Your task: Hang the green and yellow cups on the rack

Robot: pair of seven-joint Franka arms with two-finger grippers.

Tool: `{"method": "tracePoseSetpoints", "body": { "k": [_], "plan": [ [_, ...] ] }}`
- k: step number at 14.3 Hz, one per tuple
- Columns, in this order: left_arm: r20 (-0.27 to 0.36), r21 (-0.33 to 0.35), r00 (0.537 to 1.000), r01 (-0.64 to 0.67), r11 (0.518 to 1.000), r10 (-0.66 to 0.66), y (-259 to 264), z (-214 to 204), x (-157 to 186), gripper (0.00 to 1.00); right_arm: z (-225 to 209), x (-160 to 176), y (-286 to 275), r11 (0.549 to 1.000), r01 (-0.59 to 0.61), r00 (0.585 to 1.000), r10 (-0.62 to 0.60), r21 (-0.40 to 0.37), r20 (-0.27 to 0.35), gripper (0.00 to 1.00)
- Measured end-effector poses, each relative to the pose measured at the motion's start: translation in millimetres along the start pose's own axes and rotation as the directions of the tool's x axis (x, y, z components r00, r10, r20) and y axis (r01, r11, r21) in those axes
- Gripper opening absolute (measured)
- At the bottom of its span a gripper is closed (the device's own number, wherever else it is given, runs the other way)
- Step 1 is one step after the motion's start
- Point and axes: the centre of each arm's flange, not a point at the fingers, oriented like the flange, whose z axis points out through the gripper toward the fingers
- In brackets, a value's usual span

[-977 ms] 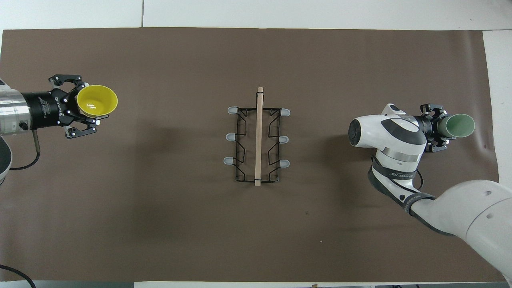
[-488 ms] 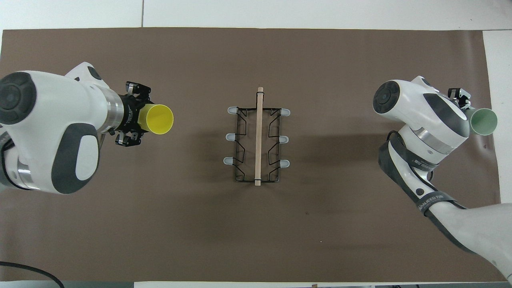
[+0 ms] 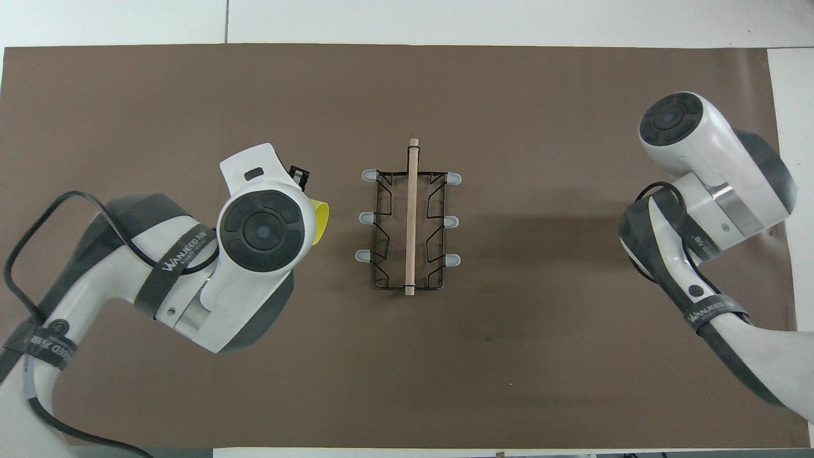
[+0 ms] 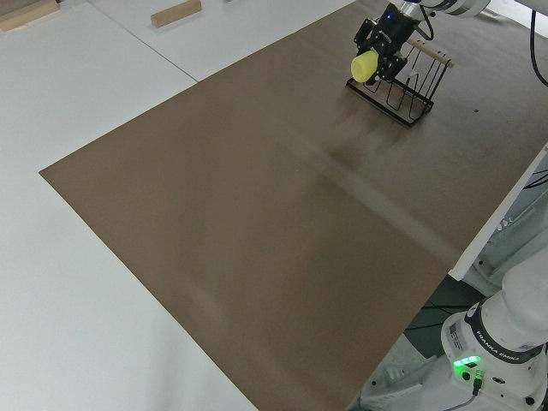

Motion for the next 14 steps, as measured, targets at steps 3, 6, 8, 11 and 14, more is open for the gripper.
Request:
{"method": "tracePoseSetpoints", "body": {
  "k": [3, 6, 8, 11, 14],
  "plan": [
    [-0.015, 0.013, 0.999, -0.038, 0.999, 0.038, -12, -7, -45, 0.66, 4, -29, 27, 0.998, -0.008, 0.997, 0.013, 0.065, -0.082, 0.67],
    [-0.019, 0.018, 0.998, -0.054, 0.998, 0.054, -21, -15, -70, 0.66, -27, -29, 26, 0.989, 0.111, 0.969, -0.085, 0.101, -0.230, 0.67],
    [-0.030, 0.015, 0.998, -0.063, 0.998, 0.064, -25, -20, -80, 0.66, -55, -38, 20, 0.978, 0.111, 0.930, -0.039, 0.177, -0.366, 0.67],
    [-0.026, 0.000, 0.999, -0.040, 0.999, 0.040, -30, -29, -98, 0.66, -99, -63, -1, 0.937, 0.091, 0.866, 0.094, 0.339, -0.491, 0.67],
    [-0.027, -0.010, 0.999, -0.031, 0.999, 0.030, -31, -33, -103, 0.66, -140, -73, -20, 0.885, 0.119, 0.767, 0.206, 0.450, -0.608, 0.67]
  ]
}}
